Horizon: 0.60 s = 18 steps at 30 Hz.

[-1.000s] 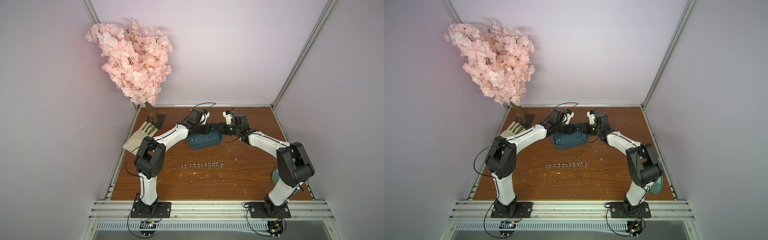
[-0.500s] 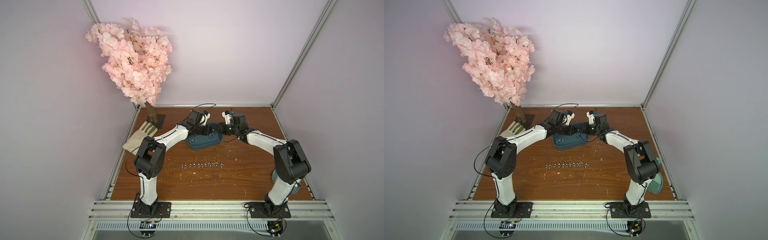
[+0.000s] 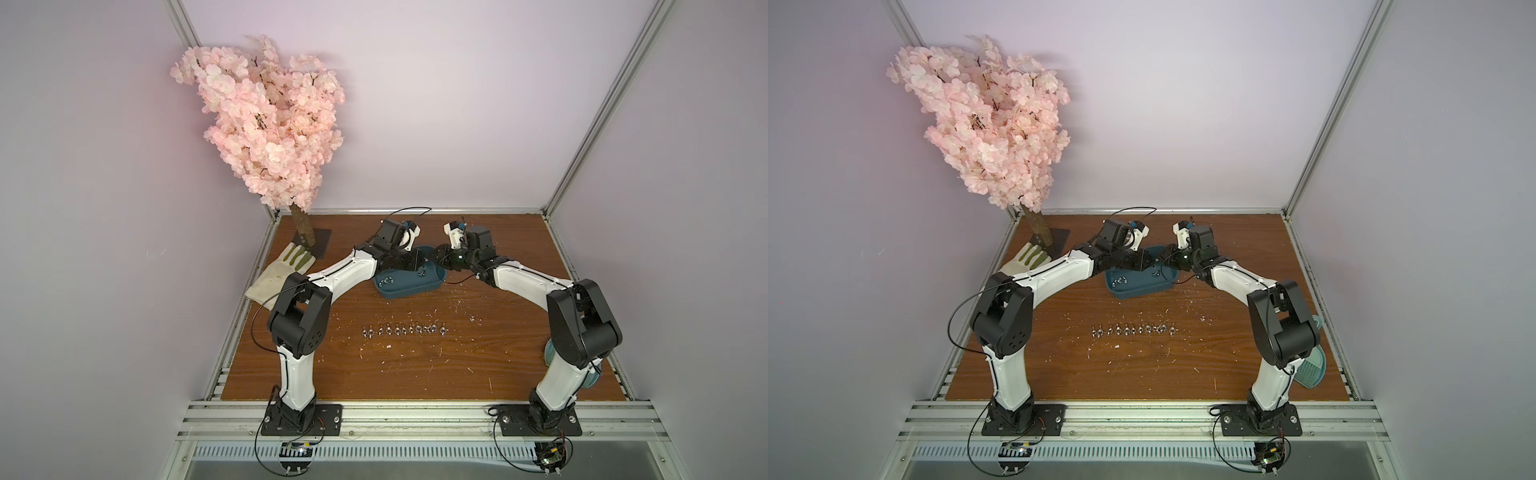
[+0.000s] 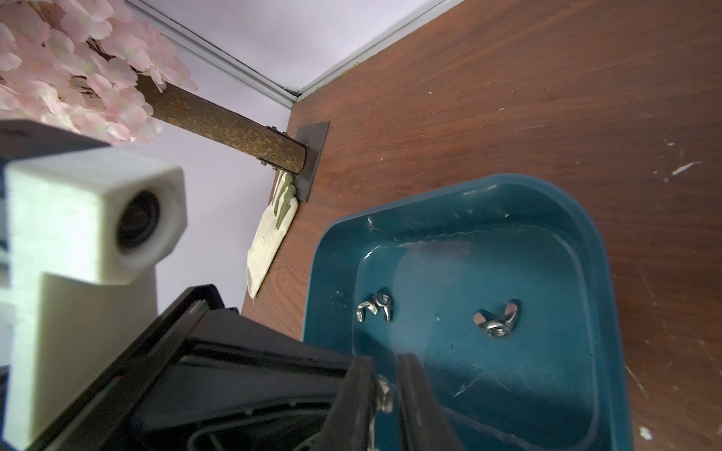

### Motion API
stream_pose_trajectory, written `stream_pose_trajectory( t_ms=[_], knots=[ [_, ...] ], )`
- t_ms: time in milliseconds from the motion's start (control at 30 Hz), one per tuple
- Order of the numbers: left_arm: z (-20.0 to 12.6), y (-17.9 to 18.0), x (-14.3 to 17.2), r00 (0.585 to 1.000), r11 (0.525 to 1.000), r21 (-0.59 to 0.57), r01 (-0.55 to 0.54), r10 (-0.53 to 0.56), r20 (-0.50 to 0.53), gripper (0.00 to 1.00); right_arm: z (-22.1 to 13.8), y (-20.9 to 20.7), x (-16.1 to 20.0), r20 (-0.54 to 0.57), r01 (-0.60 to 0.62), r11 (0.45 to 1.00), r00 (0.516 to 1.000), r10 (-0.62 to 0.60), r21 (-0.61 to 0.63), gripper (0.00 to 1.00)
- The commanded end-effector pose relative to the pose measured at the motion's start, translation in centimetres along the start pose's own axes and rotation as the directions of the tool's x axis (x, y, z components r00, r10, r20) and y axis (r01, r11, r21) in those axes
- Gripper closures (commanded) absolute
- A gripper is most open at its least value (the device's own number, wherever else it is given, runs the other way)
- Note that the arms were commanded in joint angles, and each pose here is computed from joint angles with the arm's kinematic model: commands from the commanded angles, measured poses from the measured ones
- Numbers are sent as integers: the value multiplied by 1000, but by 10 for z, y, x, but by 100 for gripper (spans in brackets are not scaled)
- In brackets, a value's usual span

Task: Take out the wing nut from the storage box
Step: Pick up the wing nut from the storage box.

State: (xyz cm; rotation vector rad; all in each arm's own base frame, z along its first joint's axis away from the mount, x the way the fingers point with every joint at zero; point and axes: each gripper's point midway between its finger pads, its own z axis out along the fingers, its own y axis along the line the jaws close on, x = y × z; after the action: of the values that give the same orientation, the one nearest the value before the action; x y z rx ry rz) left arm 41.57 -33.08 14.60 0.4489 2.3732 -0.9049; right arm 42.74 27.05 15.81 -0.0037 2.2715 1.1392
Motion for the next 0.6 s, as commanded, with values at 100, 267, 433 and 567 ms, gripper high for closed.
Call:
stream_pose_trajectory(
  t_ms=[100,267,433,567],
  knots=[
    [-9,-17,-11,999,999,33,-23,22,37,91,1,7,1,-4,-3,999,1000,3,-44,82],
    [-11,-17,-12,999,999,30,-24,23,41,91,3,3,5,-16,-13,999,1000,12,-34,83],
    [-11,-18,-13,999,999,32,-24,23,42,91,3,0,7,-23,-17,1000,1000,17,-22,83],
    [-11,-18,-12,999,999,37,-24,22,42,91,5,5,8,-36,-18,999,999,16,-49,84]
  ],
)
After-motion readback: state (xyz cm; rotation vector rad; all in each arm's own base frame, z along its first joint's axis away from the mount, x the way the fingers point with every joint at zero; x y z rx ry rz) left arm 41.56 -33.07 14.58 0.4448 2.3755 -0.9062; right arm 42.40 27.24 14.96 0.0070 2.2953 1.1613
